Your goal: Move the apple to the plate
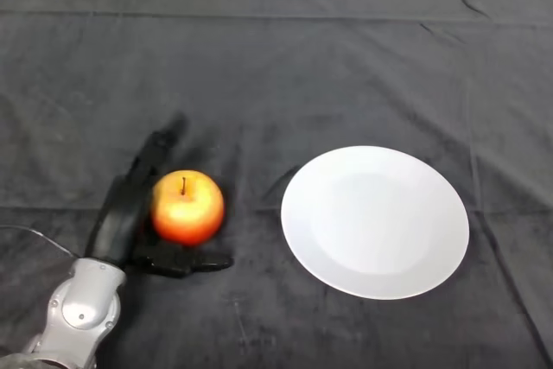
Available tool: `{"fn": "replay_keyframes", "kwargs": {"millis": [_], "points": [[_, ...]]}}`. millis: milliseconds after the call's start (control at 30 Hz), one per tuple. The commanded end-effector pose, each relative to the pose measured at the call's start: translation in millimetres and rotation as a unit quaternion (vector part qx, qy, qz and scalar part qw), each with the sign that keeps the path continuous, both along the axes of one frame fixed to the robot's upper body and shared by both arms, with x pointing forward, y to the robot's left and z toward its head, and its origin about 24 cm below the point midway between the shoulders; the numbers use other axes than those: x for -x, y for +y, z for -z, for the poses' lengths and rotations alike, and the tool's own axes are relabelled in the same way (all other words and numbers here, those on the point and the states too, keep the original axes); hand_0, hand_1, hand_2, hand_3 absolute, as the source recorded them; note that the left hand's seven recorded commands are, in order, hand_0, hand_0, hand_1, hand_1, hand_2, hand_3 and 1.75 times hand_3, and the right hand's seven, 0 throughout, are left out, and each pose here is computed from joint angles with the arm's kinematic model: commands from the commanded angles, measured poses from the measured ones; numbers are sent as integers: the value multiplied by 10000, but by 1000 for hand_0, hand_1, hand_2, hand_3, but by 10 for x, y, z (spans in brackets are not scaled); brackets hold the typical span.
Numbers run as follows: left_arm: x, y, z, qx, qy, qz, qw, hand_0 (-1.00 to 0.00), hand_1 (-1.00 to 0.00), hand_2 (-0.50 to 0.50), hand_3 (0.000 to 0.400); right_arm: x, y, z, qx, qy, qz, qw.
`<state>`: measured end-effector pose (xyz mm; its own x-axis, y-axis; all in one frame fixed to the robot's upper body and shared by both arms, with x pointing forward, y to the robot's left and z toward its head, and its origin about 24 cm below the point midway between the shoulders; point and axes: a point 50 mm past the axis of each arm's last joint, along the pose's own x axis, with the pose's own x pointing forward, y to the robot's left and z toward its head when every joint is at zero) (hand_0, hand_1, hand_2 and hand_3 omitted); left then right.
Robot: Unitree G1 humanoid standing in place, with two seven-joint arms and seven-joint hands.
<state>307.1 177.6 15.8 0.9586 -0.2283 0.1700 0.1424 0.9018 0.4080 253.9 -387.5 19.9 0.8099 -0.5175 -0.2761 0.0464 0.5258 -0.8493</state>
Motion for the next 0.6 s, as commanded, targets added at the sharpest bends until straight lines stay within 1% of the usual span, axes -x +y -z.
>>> {"fn": "replay_keyframes", "kwargs": {"millis": [33,67,100,133,200,233,300,367,400,500,600], "points": [[78,-124,90,-355,151,502,9980,-1000,-149,-425,400,142,59,225,-151,350,75,9992],[79,-122,91,-373,154,520,9978,-1000,-345,-327,400,142,59,225,-151,350,75,9992],[82,-118,93,-392,159,536,9977,-1000,-388,-306,400,142,59,225,-151,350,75,9992],[84,-115,95,-410,166,548,9975,-1000,-537,-231,400,142,59,225,-151,350,75,9992],[87,-110,101,-437,184,561,9973,-1000,-651,-175,400,142,59,225,-151,350,75,9992],[88,-107,104,-449,195,562,9972,-1000,-788,-106,400,142,59,225,-150,350,75,9992],[87,-103,108,-465,217,559,9971,-1000,-906,-47,400,142,59,225,-150,350,75,9992],[85,-99,112,-475,238,550,9971,-1000,-929,-35,400,142,59,225,-150,350,75,9992],[83,-98,114,-478,248,543,9971,-1000,-965,-18,400,142,59,225,-150,350,75,9992],[71,-99,111,-473,264,520,9972,-1000,-992,-4,400,142,59,225,-150,350,75,9992],[60,-111,104,-452,258,499,9974,-1000,-996,-2,400,142,59,225,-150,350,75,9992]]}}
